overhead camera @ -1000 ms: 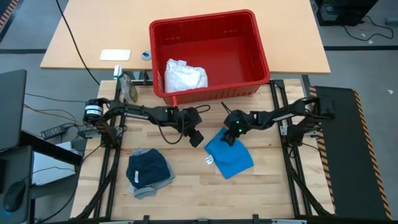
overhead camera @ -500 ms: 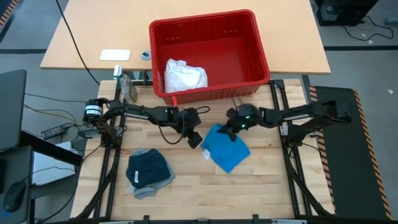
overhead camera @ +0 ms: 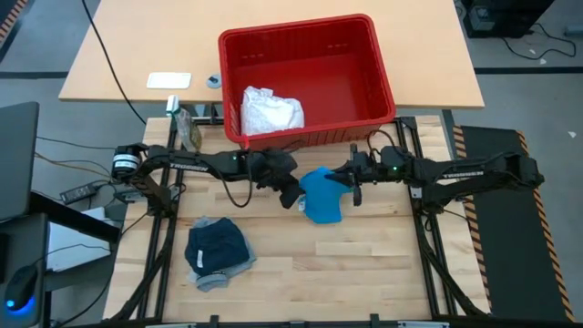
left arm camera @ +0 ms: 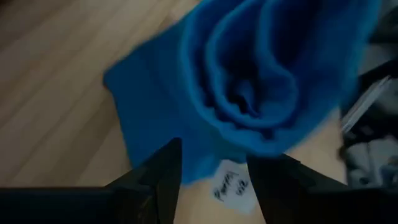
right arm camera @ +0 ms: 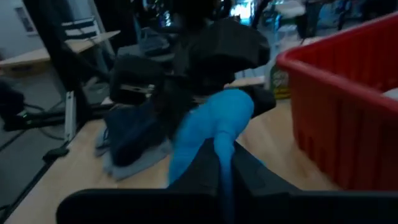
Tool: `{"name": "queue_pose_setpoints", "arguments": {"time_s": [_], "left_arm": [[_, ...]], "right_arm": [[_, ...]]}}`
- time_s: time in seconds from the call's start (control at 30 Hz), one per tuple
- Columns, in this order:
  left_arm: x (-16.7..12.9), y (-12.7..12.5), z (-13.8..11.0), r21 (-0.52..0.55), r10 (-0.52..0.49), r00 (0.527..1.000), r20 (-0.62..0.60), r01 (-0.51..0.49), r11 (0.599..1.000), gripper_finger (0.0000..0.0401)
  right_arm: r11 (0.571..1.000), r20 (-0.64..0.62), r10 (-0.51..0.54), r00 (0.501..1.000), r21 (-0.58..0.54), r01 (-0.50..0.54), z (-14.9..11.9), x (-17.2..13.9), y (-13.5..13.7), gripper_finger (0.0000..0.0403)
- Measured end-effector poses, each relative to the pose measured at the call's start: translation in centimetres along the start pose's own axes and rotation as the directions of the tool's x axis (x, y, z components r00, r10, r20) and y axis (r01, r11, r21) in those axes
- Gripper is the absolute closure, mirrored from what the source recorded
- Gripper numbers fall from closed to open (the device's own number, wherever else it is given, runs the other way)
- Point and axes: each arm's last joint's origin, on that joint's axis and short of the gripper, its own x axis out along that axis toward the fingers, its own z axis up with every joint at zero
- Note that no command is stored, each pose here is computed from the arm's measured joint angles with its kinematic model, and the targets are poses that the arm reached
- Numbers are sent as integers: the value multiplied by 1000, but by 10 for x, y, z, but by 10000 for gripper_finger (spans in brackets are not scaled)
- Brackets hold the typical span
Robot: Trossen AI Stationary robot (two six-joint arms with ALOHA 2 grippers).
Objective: Fold laundry
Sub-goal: Fold the blue pants
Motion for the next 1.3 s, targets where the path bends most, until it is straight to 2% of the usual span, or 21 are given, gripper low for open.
{"name": "queue_pose_setpoints", "arguments": {"time_s": [0.2, 0.37, 0.5, 0.73, 0.77, 0.83, 0.9, 1.0, 1.3], "left_arm": [[3, -6, 7, 5, -61, 995, 85, 60, 998, 171], [1, -15, 18, 98, -190, 966, 176, 175, 980, 160], [-1, -16, 23, 122, -219, 951, 219, 196, 973, 210], [-6, 1, 34, 94, -174, 953, 249, 155, 983, 368], [-8, 5, 36, 79, -164, 953, 255, 149, 986, 383], [-13, 9, 41, 64, -160, 946, 283, 148, 987, 387], [-19, 12, 45, 49, -158, 942, 298, 150, 987, 374], [-28, 11, 49, 54, -160, 936, 315, 150, 987, 334], [-30, 12, 51, 63, -160, 932, 324, 148, 987, 148]], "right_arm": [[1000, 36, -27, 999, -8, 28, 4, -2, 1, 392], [995, 47, -96, 994, -12, 96, 4, -1, 2, 392], [990, 70, -141, 988, -13, 142, 6, -2, 3, 392], [968, 117, -243, 963, -33, 248, 9, -2, 2, 391], [965, 125, -254, 959, -35, 260, 10, -2, 2, 391], [958, 143, -277, 950, -39, 285, 11, -3, 2, 391], [947, 158, -307, 938, -44, 317, 13, -3, 2, 391], [924, 181, -365, 913, -49, 379, 14, -4, 3, 391], [879, 257, -459, 850, -8, 477, 21, -6, 6, 391]]}}
